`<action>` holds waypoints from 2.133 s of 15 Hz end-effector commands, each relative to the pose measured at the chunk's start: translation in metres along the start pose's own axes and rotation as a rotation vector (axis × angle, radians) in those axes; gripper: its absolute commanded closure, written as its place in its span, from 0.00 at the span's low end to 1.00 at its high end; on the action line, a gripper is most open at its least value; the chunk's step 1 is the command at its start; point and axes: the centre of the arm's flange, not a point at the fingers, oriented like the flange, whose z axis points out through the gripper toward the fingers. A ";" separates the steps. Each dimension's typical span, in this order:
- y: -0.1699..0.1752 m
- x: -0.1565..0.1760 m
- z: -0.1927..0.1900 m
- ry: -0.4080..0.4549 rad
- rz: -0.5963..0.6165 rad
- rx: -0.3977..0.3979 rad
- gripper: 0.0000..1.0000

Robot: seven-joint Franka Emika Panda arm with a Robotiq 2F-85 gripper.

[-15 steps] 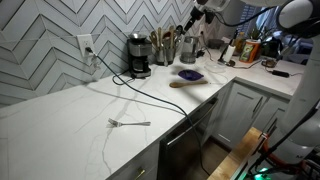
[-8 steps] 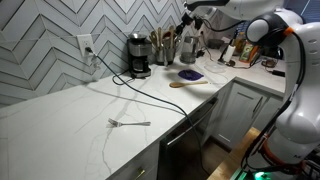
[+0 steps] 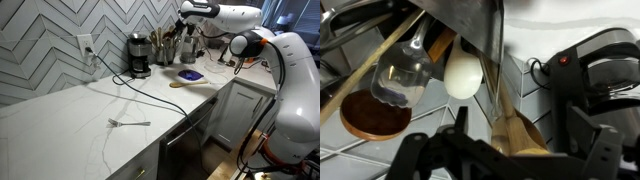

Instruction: Remove the clamp tongs from the metallic utensil storage bucket and place it on the counter top

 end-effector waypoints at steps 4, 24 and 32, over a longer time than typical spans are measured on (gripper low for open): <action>0.039 0.019 0.041 0.072 0.007 0.034 0.00; 0.050 0.016 0.062 0.163 0.028 -0.025 1.00; 0.042 0.030 0.018 0.199 0.041 -0.009 0.96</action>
